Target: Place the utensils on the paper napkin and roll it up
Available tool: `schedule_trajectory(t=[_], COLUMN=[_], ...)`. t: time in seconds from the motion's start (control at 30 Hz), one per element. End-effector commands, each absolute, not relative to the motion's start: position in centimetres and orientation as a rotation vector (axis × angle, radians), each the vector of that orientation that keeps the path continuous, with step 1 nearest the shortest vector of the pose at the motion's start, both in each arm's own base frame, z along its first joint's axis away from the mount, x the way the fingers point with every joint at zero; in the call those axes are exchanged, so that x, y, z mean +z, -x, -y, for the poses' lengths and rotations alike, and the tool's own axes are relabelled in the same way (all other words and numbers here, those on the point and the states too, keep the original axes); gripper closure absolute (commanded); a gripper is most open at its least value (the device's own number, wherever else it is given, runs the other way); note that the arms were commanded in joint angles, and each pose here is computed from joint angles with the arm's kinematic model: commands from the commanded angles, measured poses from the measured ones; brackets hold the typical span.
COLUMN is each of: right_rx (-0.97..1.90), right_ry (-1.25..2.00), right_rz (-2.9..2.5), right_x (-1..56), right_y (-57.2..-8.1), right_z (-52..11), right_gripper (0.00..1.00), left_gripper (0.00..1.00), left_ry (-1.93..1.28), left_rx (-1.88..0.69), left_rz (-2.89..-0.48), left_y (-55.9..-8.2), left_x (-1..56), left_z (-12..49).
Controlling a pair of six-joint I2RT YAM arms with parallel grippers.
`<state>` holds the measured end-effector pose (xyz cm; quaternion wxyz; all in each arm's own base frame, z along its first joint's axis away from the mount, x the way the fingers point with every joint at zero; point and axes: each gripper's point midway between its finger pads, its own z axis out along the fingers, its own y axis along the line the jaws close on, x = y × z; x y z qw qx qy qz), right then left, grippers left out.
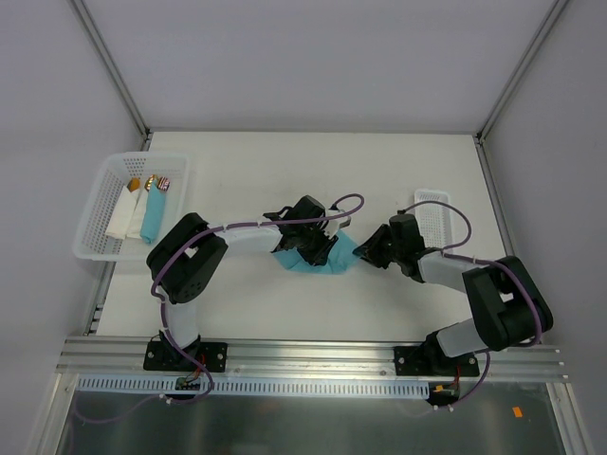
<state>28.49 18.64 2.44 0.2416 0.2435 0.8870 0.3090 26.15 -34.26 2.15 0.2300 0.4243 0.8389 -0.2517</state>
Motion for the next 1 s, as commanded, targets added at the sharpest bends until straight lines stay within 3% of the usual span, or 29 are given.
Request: schedule_trajectory(t=[0.0,0.03,0.13,0.33,0.97], right_rx=[0.870,0.882,0.923,1.003,1.223], right_ry=[-0.614,-0.601,-0.566,-0.499,-0.610], right_rz=[-2.371,-2.348,-2.314,-2.275,-2.347], right_x=[4.2,5.0,6.5,9.3,6.9], right_y=[-29.4,-29.6,-29.9,-31.0,-30.4], right_z=[-18.8,-18.9,-19.4,-20.8,-25.9], right_gripper=[0.81,0.88,0.94,0.97,1.00], left_gripper=[0.75,0.75,0.75,0.75,0.76], left_ry=[-1.164,-1.163,-1.161,-1.146,-1.121], left_rx=[-0.681,-0.683,-0.683,-0.695,-0.730], left_rz=[-2.381,-2.381,-2.382,-2.391,-2.419], left_y=[-25.7,-25.8,-25.8,-26.0,-26.0], left_x=[0.9,0.9,0.9,0.9,0.8], left_z=[33.2,33.2,33.2,33.4,33.4])
